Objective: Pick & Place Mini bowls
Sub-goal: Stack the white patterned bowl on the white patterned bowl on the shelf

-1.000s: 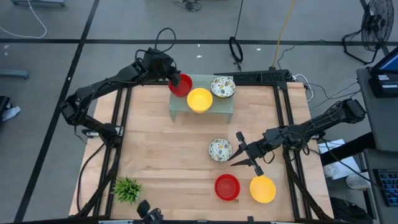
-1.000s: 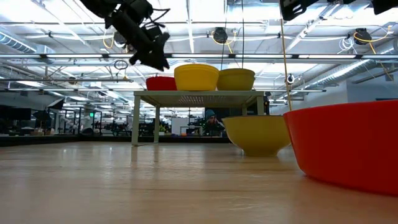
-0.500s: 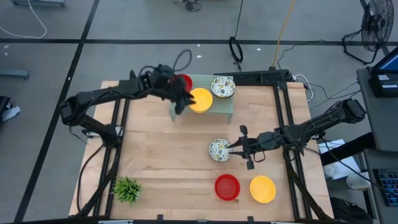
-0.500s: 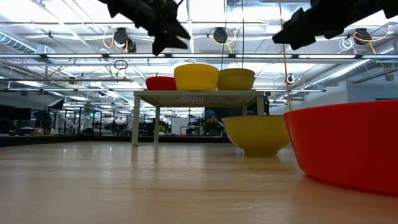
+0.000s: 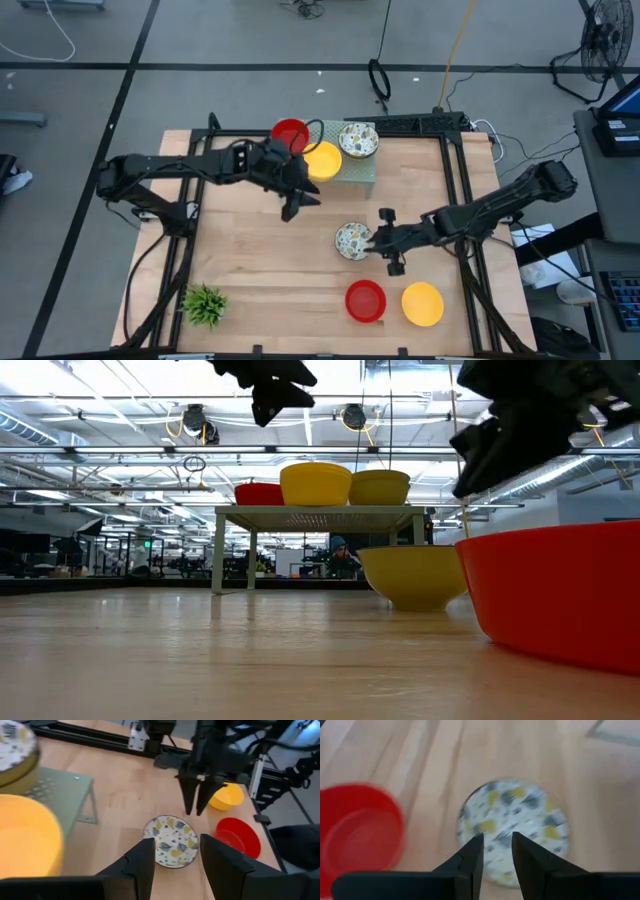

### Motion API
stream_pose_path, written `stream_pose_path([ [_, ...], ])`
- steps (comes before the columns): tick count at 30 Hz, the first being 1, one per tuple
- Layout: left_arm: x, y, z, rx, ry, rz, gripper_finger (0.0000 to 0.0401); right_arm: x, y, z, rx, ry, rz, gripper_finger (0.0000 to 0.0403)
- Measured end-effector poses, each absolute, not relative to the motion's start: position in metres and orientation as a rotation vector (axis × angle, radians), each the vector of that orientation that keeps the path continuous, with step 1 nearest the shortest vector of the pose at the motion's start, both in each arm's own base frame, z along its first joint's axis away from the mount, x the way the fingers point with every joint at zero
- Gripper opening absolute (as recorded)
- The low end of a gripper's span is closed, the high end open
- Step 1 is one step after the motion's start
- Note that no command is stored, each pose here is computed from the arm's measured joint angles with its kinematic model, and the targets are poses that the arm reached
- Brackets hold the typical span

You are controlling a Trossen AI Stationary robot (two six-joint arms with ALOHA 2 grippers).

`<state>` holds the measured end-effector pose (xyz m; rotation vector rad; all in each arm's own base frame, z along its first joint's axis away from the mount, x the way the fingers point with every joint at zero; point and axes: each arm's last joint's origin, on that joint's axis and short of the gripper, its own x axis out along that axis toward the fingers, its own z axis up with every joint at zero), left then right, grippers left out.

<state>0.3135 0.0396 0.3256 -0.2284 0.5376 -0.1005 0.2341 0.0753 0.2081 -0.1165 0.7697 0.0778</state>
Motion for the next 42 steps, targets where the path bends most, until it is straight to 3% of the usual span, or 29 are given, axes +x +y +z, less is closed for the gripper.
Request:
stream_pose_path([
  [5,0.315,0.026,0.325,-0.207,0.543,-0.115,0.0159,0.24,0.08,0.196,-0.109,0.821,0.162,0.0098],
  [17,0.316,0.008,0.325,-0.183,0.547,-0.147,0.0159,0.253,0.084,0.171,-0.175,0.875,0.176,0.0176],
  [26,0.316,0.0,0.325,-0.173,0.549,-0.152,0.0159,0.263,0.088,0.151,-0.238,0.897,0.203,0.0186],
  [34,0.316,-0.005,0.325,-0.191,0.553,-0.161,0.0159,0.264,0.083,0.149,-0.249,0.887,0.027,0.0147],
  [42,0.316,-0.006,0.325,-0.192,0.554,-0.166,0.0159,0.264,0.083,0.149,-0.21,0.883,-0.018,0.0027],
])
